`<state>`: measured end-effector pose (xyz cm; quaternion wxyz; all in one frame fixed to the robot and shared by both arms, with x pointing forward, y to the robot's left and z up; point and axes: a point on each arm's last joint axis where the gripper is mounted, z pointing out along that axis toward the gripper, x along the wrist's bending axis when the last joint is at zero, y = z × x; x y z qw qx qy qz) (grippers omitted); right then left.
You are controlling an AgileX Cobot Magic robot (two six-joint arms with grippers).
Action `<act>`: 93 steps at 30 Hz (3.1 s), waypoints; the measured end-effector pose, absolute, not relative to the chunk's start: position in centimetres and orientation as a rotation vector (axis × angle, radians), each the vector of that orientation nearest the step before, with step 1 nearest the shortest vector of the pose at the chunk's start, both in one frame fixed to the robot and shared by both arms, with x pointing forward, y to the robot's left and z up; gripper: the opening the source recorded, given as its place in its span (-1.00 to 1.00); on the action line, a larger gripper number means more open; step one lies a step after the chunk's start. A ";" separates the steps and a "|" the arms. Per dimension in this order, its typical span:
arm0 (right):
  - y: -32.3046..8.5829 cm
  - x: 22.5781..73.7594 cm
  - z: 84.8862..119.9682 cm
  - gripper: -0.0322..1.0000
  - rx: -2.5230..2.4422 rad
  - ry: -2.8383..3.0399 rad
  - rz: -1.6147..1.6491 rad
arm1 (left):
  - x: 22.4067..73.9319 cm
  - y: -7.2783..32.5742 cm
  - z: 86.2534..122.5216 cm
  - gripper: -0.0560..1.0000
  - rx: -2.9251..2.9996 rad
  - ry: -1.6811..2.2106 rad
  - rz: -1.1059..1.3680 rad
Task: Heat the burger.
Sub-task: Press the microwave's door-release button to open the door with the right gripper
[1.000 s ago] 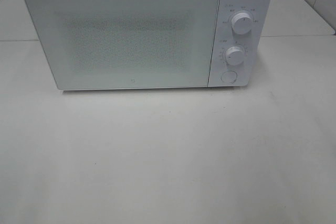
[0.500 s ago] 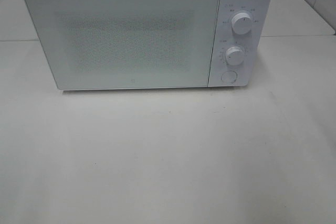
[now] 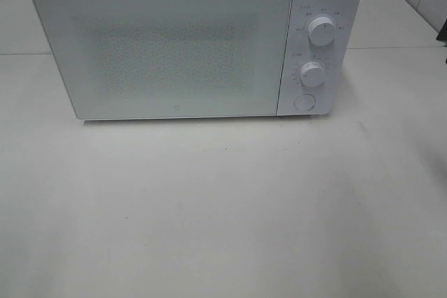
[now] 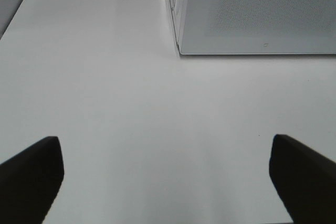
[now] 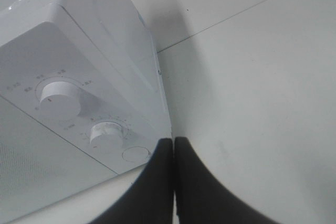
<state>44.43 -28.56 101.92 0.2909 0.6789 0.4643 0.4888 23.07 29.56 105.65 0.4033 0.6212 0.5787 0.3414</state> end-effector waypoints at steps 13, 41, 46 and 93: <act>-27.9 44.6 96.7 -0.92 2.263 0.772 1.676 | 23.1 29.6 105.7 0.98 1.569 1.462 0.862; -21.1 47.2 89.4 -0.92 2.705 0.273 1.756 | 23.1 29.6 105.7 0.98 1.569 1.462 0.862; -20.2 48.4 89.1 -0.92 2.704 0.283 1.773 | 23.1 29.6 105.7 0.98 1.569 1.462 0.862; -17.3 57.2 86.1 -0.92 2.600 0.141 1.800 | 23.1 29.6 105.7 0.98 1.569 1.462 0.862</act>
